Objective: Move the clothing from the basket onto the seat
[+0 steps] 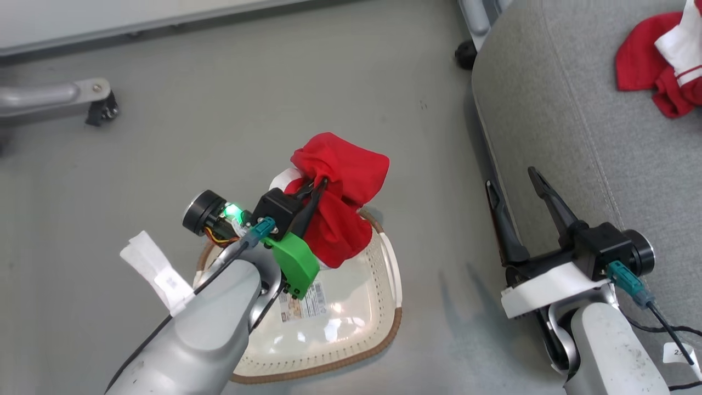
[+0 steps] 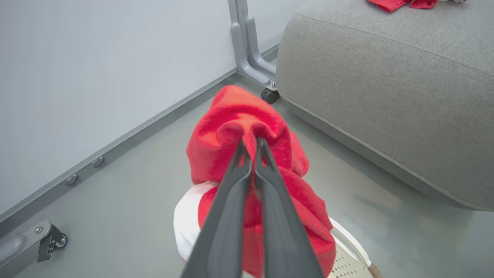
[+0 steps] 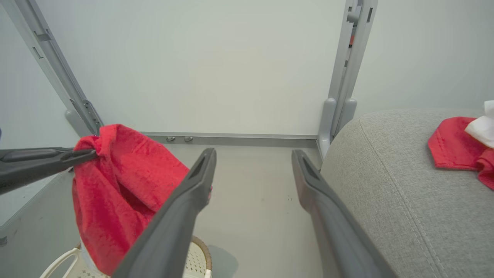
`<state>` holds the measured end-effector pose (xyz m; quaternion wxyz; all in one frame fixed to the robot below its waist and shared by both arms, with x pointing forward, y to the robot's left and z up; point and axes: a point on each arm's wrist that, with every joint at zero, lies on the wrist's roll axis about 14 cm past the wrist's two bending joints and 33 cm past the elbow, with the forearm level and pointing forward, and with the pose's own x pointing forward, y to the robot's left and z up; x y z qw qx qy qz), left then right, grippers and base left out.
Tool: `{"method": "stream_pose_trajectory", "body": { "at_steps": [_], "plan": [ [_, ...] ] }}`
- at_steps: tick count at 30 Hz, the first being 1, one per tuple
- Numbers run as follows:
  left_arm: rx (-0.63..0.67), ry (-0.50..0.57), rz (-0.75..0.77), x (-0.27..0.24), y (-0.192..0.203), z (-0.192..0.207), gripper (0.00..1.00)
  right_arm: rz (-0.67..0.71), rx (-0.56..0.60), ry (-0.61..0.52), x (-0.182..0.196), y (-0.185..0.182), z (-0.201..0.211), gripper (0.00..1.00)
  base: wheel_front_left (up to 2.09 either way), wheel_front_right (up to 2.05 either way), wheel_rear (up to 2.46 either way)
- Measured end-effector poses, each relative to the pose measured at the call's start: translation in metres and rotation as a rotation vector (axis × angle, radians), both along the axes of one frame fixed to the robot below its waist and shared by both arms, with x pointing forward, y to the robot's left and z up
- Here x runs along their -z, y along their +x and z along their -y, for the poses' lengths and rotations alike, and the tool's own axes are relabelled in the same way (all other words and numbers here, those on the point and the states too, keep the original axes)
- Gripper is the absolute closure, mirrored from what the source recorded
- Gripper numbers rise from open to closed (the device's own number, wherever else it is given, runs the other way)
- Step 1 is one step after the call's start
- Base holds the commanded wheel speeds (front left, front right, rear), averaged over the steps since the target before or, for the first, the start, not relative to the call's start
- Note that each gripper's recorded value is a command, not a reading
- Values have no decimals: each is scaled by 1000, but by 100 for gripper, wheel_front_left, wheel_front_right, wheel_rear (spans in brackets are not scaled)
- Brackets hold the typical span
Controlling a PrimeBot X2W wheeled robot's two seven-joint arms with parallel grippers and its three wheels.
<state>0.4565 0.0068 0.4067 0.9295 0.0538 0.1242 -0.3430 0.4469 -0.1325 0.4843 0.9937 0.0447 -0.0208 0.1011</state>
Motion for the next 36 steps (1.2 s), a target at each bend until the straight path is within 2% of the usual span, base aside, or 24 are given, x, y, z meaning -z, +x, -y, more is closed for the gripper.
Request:
{"method": "stream_pose_trajectory", "body": {
  "at_steps": [11,21,30,36],
  "plan": [
    [-91,-152,234,-105,4,-13,100,55,-28,7,-28,-26,-10,0,0,0,0],
    [-84,-244,429,-183,-11,-11,100,97,-40,25,-46,-46,-15,0,0,0,0],
    [-50,-278,496,-209,-23,-2,100,132,-51,49,-59,-52,-18,0,0,0,0],
    [-41,-285,509,-214,-25,1,100,206,-126,70,-85,-56,-43,0,0,0,0]
  ]
}}
